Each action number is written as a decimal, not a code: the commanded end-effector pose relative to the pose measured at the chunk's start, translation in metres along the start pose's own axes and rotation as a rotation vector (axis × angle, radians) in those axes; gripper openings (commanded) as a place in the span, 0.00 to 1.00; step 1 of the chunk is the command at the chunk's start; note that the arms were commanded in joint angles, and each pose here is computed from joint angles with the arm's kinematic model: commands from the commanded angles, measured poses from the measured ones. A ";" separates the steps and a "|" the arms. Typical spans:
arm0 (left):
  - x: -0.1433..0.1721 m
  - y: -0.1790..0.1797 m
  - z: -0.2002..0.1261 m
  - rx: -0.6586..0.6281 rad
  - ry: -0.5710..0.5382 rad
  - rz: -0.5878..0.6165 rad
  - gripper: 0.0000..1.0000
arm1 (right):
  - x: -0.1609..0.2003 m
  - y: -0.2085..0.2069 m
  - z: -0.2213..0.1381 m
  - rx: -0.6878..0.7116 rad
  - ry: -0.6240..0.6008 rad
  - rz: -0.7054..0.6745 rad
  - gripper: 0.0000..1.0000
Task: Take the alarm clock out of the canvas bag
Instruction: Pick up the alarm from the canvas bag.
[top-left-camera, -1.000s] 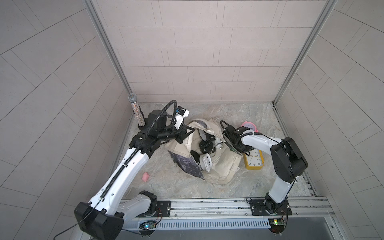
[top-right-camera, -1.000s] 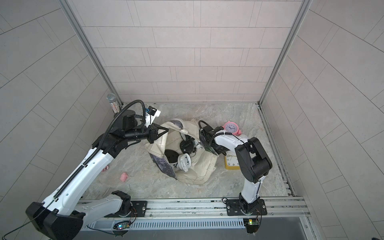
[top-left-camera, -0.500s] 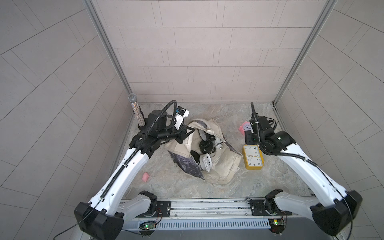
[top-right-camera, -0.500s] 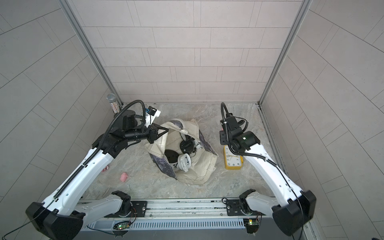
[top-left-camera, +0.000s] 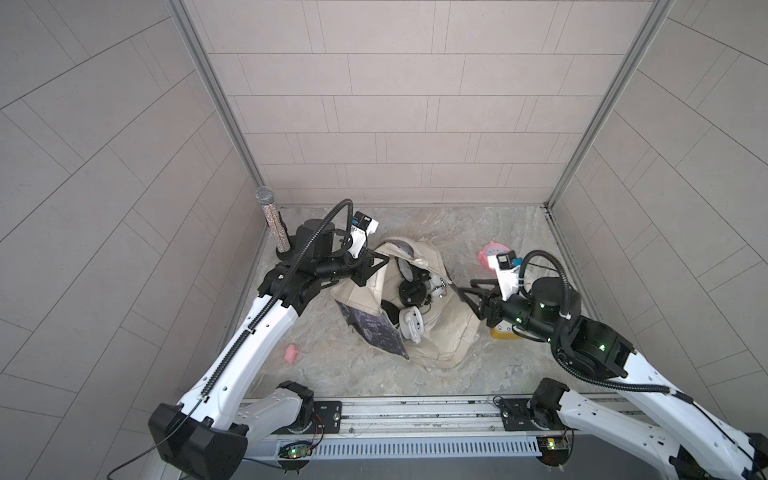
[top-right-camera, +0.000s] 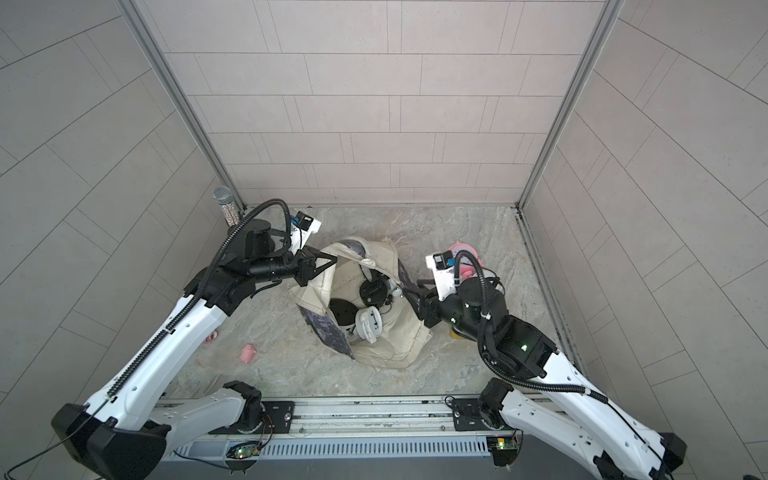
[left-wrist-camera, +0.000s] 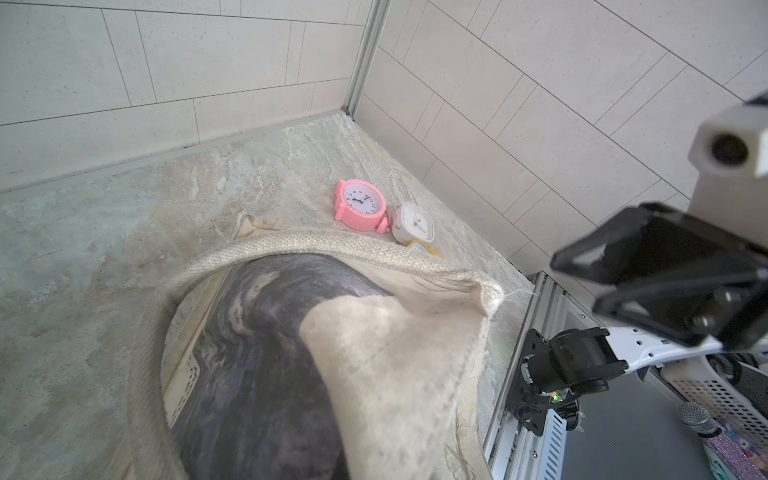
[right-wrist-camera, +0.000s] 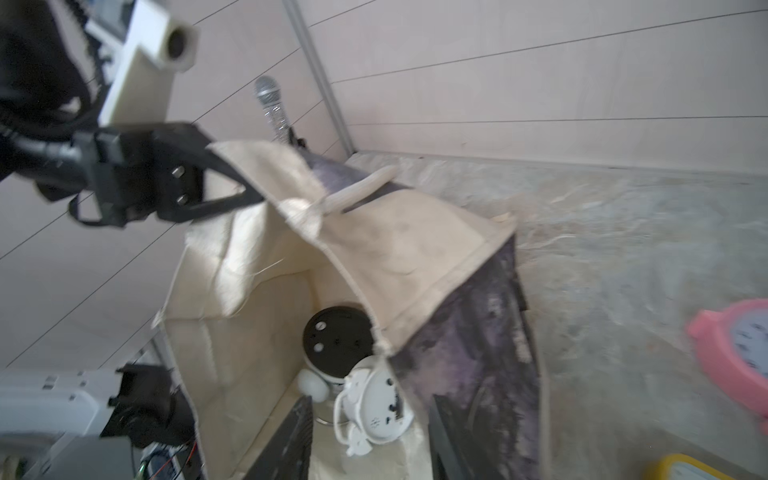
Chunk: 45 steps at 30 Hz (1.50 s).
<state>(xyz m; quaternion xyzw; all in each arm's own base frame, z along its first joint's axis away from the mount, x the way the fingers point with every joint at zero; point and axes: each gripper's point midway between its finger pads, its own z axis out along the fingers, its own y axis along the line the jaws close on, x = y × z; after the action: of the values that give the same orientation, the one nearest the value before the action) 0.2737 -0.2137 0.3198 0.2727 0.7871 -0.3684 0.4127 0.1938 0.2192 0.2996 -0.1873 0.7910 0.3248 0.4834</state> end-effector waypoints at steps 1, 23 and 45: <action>-0.022 -0.005 -0.008 0.006 -0.076 0.047 0.00 | 0.002 0.026 0.011 -0.017 -0.063 -0.048 0.47; -0.021 -0.006 -0.008 0.013 -0.074 0.048 0.00 | 0.098 0.026 0.096 0.302 0.144 -0.178 0.62; -0.022 -0.009 -0.009 0.025 -0.078 0.044 0.00 | 0.142 -0.003 0.130 0.481 0.396 -0.194 0.69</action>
<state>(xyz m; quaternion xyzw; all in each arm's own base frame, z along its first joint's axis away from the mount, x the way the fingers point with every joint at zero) 0.2749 -0.2146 0.3196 0.2704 0.7872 -0.3712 0.4115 0.2111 0.3175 0.1354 -0.2109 0.8931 0.0593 0.3929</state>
